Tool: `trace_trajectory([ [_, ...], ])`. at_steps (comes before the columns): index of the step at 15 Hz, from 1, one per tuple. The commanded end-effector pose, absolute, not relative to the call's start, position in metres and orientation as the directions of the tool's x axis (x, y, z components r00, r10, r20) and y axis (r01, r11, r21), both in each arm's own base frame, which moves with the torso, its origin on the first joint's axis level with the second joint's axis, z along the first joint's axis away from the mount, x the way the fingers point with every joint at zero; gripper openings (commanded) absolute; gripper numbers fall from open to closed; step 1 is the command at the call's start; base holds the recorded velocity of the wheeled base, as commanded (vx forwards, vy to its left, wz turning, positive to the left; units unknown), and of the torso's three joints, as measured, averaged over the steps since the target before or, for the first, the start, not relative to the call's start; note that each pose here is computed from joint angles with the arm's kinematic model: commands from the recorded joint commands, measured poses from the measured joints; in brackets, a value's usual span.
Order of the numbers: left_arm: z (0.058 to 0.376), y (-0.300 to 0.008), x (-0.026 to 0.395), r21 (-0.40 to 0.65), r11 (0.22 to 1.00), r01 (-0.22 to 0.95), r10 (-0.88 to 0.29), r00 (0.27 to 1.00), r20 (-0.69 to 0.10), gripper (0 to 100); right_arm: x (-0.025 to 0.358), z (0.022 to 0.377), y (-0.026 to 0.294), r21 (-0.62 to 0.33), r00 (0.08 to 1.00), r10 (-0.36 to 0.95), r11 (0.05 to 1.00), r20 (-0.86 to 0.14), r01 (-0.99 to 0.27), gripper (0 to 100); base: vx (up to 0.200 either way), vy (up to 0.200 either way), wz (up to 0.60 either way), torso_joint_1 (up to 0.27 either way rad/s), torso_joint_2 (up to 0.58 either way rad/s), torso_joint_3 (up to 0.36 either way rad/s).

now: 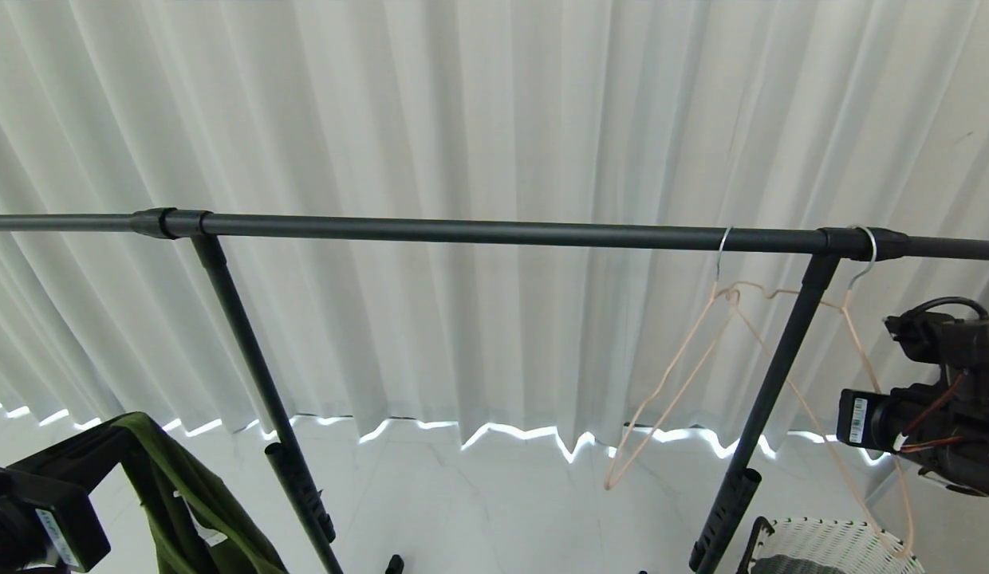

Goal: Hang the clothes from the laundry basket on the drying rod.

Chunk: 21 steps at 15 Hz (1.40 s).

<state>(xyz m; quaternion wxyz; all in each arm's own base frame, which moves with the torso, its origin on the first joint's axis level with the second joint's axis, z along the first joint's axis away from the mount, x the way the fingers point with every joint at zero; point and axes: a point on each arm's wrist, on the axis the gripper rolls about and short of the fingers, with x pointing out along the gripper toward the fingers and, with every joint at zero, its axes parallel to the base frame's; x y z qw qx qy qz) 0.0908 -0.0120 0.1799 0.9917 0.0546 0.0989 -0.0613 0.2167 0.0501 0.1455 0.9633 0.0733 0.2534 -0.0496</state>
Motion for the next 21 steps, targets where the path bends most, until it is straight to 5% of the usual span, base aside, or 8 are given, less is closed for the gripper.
trace_trajectory([
  [1, 0.18, -0.011, 0.091, 0.096, 0.987, 0.126, -0.105, 0.974, -0.201, 0, 0.211, 0.152, 0.049, 0.126, 0.88, -0.054, 0.984, -0.471, 0.128, 0, 0.0, 0.0, 0.0, 0.0, 0.0, 0.0],
  [21, 0.185, -0.01, 0.082, 0.09, 0.988, 0.128, -0.113, 0.982, -0.15, 0, 0.133, 0.163, 0.023, 0.115, 0.93, -0.104, 0.981, -0.353, 0.153, 0, 0.0, 0.0, 0.0, 0.0, 0.0, 0.0],
])
